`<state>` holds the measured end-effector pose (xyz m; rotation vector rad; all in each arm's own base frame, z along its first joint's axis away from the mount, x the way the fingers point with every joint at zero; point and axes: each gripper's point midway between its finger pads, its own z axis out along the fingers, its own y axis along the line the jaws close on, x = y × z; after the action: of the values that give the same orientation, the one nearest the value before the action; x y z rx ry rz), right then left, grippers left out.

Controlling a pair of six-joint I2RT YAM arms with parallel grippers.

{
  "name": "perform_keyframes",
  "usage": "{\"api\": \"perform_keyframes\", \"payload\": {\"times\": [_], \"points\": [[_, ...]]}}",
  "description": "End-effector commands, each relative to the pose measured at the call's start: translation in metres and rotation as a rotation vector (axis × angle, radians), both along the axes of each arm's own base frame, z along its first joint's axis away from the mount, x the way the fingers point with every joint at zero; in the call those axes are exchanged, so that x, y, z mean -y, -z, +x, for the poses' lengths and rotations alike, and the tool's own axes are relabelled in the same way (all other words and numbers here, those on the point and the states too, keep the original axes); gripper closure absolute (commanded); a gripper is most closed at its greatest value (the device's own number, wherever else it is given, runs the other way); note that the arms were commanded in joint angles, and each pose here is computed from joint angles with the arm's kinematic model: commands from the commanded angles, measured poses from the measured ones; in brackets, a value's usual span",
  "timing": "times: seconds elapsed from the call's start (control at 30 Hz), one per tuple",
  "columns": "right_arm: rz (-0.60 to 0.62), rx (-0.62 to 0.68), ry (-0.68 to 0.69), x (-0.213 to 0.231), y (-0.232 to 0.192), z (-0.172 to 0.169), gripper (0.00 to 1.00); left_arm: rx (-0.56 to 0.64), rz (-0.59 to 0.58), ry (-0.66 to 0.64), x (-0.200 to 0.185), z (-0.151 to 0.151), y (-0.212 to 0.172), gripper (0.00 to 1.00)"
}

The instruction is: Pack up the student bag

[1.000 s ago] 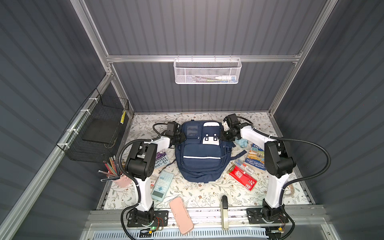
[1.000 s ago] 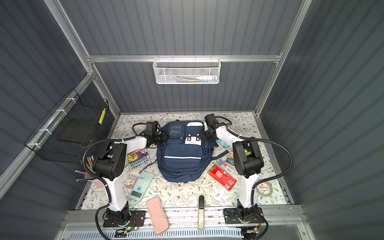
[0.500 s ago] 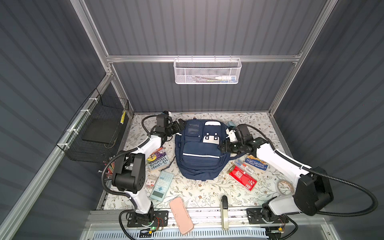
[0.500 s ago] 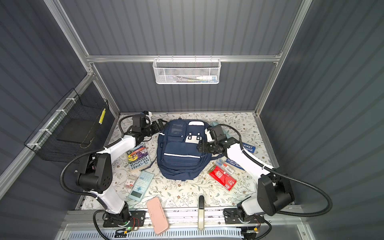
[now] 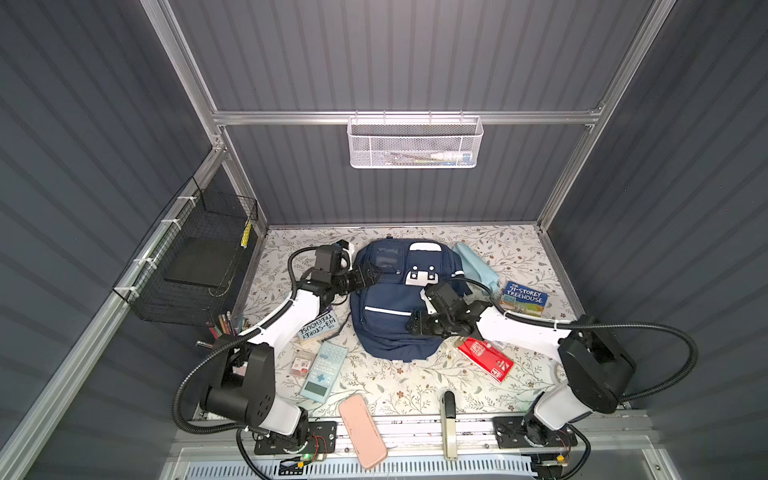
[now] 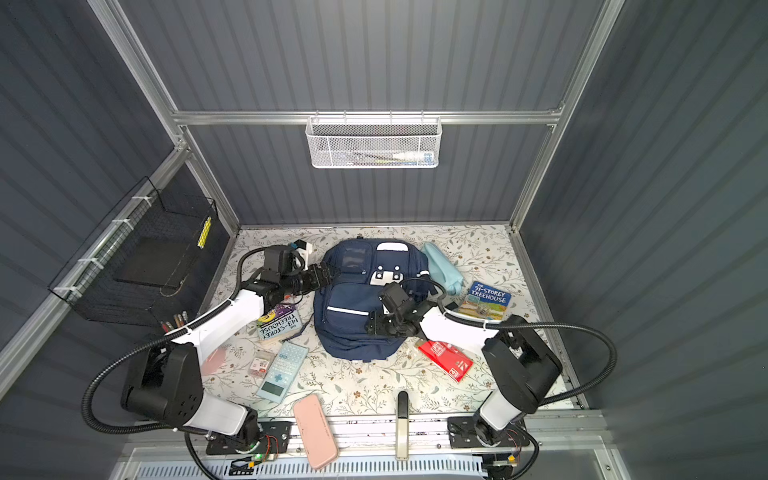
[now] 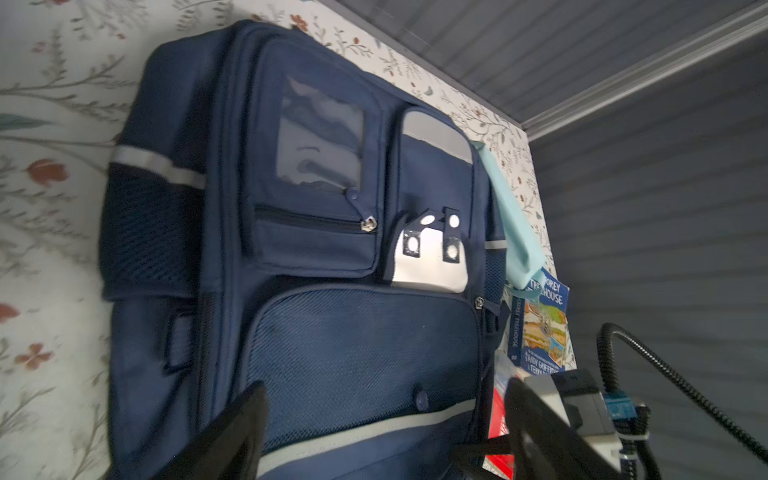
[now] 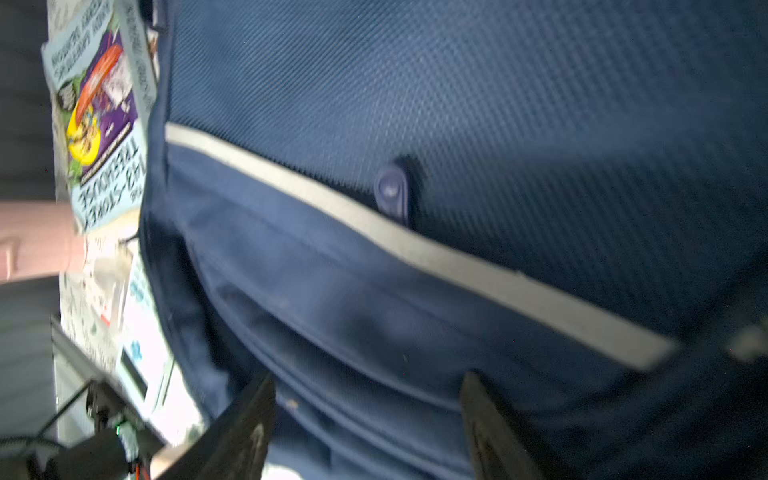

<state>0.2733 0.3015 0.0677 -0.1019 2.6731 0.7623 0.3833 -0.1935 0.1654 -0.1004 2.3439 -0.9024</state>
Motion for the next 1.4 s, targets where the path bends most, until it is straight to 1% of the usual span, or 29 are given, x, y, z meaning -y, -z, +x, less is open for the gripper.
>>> {"api": "perform_keyframes", "payload": {"times": [0.0,0.03,0.1,0.2,0.27,0.3,0.33,0.37,0.5,0.53,0.6,0.63,0.67,0.73,0.83,0.97,1.03,1.07,1.1,1.13,1.17,1.2,1.23,1.3,1.37], "points": [[0.166,0.060,0.072,-0.038,-0.009,0.030,0.30,-0.093,0.078,-0.051,-0.017,-0.006,0.046,0.26],[0.208,0.070,0.063,-0.050,-0.012,0.037,0.31,-0.113,0.079,-0.045,-0.015,-0.005,0.055,0.27],[0.249,0.098,0.054,-0.064,-0.024,0.048,0.31,-0.136,0.094,-0.037,-0.014,-0.002,0.067,0.27],[0.266,0.160,0.049,-0.070,-0.045,0.060,0.30,-0.160,0.096,-0.037,-0.011,0.002,0.077,0.27],[0.232,0.203,0.053,-0.061,-0.060,0.064,0.30,-0.161,0.095,-0.032,-0.007,0.004,0.078,0.27],[0.199,0.230,0.066,-0.050,-0.067,0.066,0.29,-0.164,0.112,-0.037,-0.007,0.006,0.082,0.28],[0.155,0.245,0.083,-0.036,-0.071,0.069,0.26,-0.165,0.125,-0.044,-0.007,0.008,0.086,0.33],[0.118,0.243,0.108,-0.021,-0.072,0.072,0.24,-0.173,0.133,-0.052,-0.008,0.010,0.091,0.34],[0.015,0.174,0.242,0.050,-0.062,0.095,0.17,-0.181,0.117,-0.058,-0.003,0.018,0.102,0.34],[-0.009,0.157,0.265,0.064,-0.058,0.099,0.17,-0.180,0.122,-0.063,-0.003,0.020,0.104,0.38],[-0.050,0.115,0.282,0.080,-0.050,0.104,0.17,-0.182,0.132,-0.064,-0.004,0.021,0.107,0.50],[-0.066,0.090,0.277,0.083,-0.045,0.104,0.19,-0.180,0.141,-0.064,-0.005,0.022,0.107,0.62],[-0.082,0.075,0.269,0.084,-0.042,0.104,0.20,-0.179,0.148,-0.067,-0.006,0.024,0.107,0.66],[-0.113,0.035,0.261,0.084,-0.030,0.100,0.22,-0.171,0.159,-0.070,-0.006,0.028,0.105,0.66],[-0.118,-0.014,0.271,0.086,-0.014,0.093,0.22,-0.162,0.173,-0.070,-0.006,0.033,0.101,0.66],[-0.082,-0.054,0.255,0.077,0.000,0.090,0.22,-0.154,0.177,-0.073,-0.005,0.040,0.099,0.66],[-0.056,-0.060,0.238,0.067,0.003,0.088,0.24,-0.146,0.178,-0.072,-0.004,0.044,0.097,0.66],[-0.037,-0.057,0.226,0.062,0.003,0.088,0.28,-0.147,0.181,-0.072,-0.004,0.045,0.097,0.66],[0.000,-0.046,0.200,0.051,0.001,0.090,0.37,-0.140,0.184,-0.072,-0.004,0.047,0.094,0.66],[0.022,-0.036,0.172,0.041,0.000,0.090,0.54,-0.138,0.185,-0.074,-0.004,0.050,0.094,0.66],[0.020,-0.035,0.162,0.036,0.000,0.091,0.70,-0.136,0.184,-0.075,-0.004,0.051,0.092,0.66],[0.019,-0.030,0.151,0.031,-0.003,0.093,0.84,-0.133,0.184,-0.075,-0.004,0.053,0.091,0.66],[0.022,-0.025,0.146,0.027,-0.006,0.095,0.95,-0.130,0.180,-0.072,-0.004,0.056,0.089,0.66],[0.047,-0.007,0.155,0.024,-0.015,0.099,1.00,-0.124,0.161,-0.069,-0.004,0.060,0.083,0.66],[0.081,0.021,0.170,0.023,-0.030,0.101,1.00,-0.119,0.133,-0.068,-0.006,0.065,0.074,0.66]]}}
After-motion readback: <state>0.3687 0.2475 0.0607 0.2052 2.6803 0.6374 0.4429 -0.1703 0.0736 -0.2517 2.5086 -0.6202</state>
